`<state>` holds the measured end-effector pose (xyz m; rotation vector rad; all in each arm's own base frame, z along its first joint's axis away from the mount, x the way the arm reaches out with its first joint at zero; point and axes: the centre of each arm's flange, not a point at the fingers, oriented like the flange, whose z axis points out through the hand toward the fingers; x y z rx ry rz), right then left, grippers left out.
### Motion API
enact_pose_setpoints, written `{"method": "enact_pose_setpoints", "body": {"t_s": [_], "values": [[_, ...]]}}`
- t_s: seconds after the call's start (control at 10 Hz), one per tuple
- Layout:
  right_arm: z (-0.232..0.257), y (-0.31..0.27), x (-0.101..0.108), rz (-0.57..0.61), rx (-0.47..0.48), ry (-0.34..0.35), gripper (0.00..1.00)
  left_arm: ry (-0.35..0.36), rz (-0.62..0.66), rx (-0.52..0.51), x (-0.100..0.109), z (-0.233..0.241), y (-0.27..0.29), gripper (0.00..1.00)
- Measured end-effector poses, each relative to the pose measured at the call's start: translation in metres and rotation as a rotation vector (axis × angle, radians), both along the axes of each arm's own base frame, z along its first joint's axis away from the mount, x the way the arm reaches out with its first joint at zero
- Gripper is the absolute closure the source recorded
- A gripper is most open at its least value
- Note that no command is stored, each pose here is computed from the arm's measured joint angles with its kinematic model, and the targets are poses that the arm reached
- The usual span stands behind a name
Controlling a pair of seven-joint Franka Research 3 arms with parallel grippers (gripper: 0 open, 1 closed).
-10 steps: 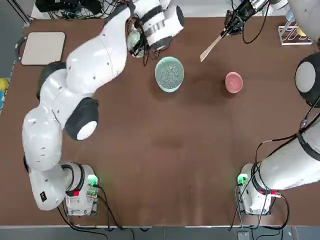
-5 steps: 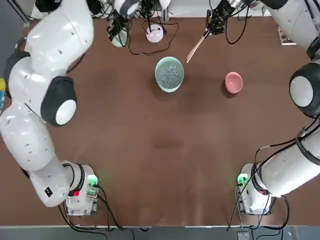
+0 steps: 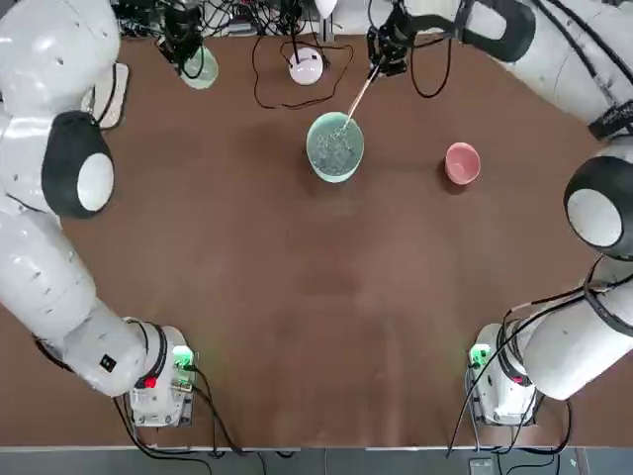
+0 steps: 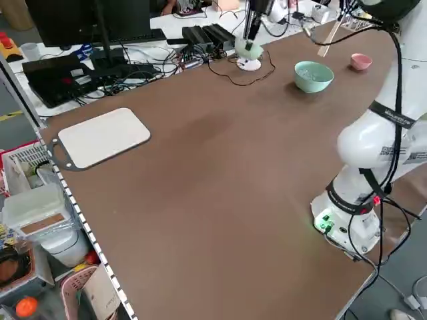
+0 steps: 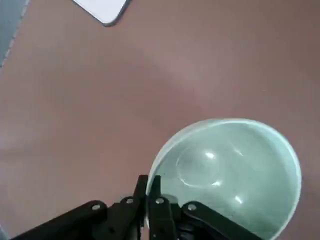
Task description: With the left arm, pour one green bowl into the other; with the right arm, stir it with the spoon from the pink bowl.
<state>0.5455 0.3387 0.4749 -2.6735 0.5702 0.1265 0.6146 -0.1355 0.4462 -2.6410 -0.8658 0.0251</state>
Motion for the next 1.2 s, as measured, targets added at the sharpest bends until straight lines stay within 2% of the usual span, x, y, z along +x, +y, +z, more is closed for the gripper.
{"method": "enact_pose_setpoints", "body": {"t_s": [0.3, 0.5, 0.6, 0.7, 0.9, 1.1, 1.2], "values": [[0.0, 0.026, -0.017, 0.026, -0.112, -0.057, 0.94, 0.071, -0.025, -0.185, 0.004, -0.016, 0.088, 0.96], [0.002, 0.047, -0.029, 0.044, -0.178, -0.121, 0.94, 0.114, -0.058, -0.233, -0.011, -0.033, 0.127, 0.96], [0.004, 0.055, -0.033, 0.039, -0.187, -0.141, 0.94, 0.12, -0.064, -0.24, -0.019, -0.059, 0.136, 0.96], [0.003, 0.058, -0.035, 0.039, -0.185, -0.15, 0.94, 0.134, -0.083, -0.25, -0.027, -0.087, 0.148, 0.96], [-0.013, 0.064, -0.035, 0.048, -0.199, -0.142, 0.94, 0.183, -0.153, -0.352, -0.041, -0.116, 0.191, 0.96], [-0.044, 0.074, -0.035, 0.06, -0.221, -0.127, 0.94, 0.186, -0.194, -0.404, -0.051, -0.128, 0.229, 0.96], [-0.058, 0.079, -0.034, 0.062, -0.227, -0.129, 0.94, 0.18, -0.21, -0.402, -0.051, -0.135, 0.226, 0.96]]}}
